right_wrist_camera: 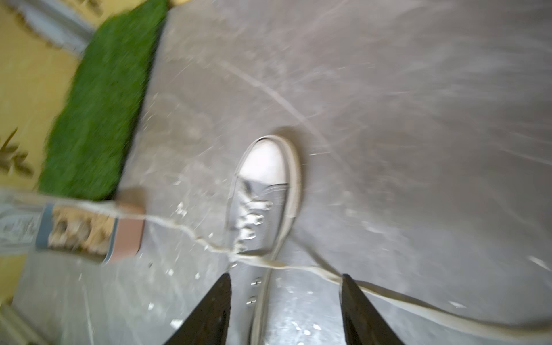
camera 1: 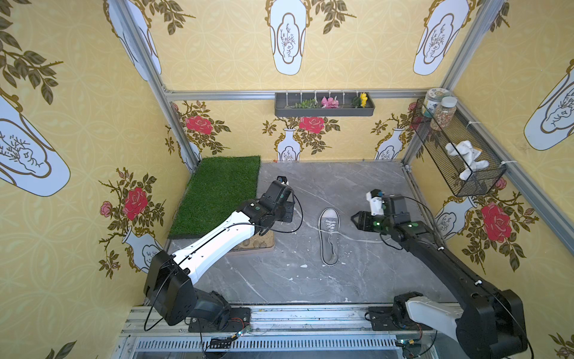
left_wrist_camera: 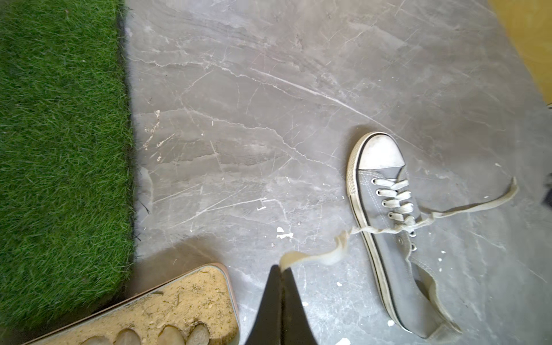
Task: Tie the shoes
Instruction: Tie the shoelace on the shoe, then wrap the shoelace around the shoelace.
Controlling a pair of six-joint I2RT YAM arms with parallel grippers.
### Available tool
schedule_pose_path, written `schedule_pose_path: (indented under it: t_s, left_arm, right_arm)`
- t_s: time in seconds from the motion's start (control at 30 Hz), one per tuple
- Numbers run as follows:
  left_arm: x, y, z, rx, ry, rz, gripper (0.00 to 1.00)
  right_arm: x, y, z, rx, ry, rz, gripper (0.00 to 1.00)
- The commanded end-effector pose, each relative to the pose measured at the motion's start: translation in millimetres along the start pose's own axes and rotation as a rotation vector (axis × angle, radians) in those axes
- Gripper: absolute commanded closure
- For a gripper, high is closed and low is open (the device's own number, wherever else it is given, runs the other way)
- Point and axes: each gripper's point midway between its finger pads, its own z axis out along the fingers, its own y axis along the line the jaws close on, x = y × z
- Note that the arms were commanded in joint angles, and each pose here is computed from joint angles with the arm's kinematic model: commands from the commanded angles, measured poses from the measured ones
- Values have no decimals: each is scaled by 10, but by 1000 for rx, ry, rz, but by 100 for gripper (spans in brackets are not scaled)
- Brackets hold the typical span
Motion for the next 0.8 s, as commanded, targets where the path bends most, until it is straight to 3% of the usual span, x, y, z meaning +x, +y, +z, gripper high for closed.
schedule_pose_path:
  t_s: [0.0, 0.17, 0.27, 0.53, 0.77]
  left_arm:
    - [-15, -79, -53, 41, 16, -17, 100]
    - [-151, -169, -169, 81, -2, -23, 100]
    - [-193, -221, -226, 106, -5, -25, 100]
    - [-195, -221, -249, 109, -6, -26, 100]
    - [-164, -202, -218, 98, 5, -23, 100]
  right_arm:
    - [47, 417, 174, -126, 17, -196, 41]
    - [192, 728, 398, -253, 45, -331, 41]
    - [211, 757, 547, -257, 67, -379, 42]
    - [168, 713, 892, -239, 78, -418, 46]
    - [104, 818, 952, -275, 56, -429, 52]
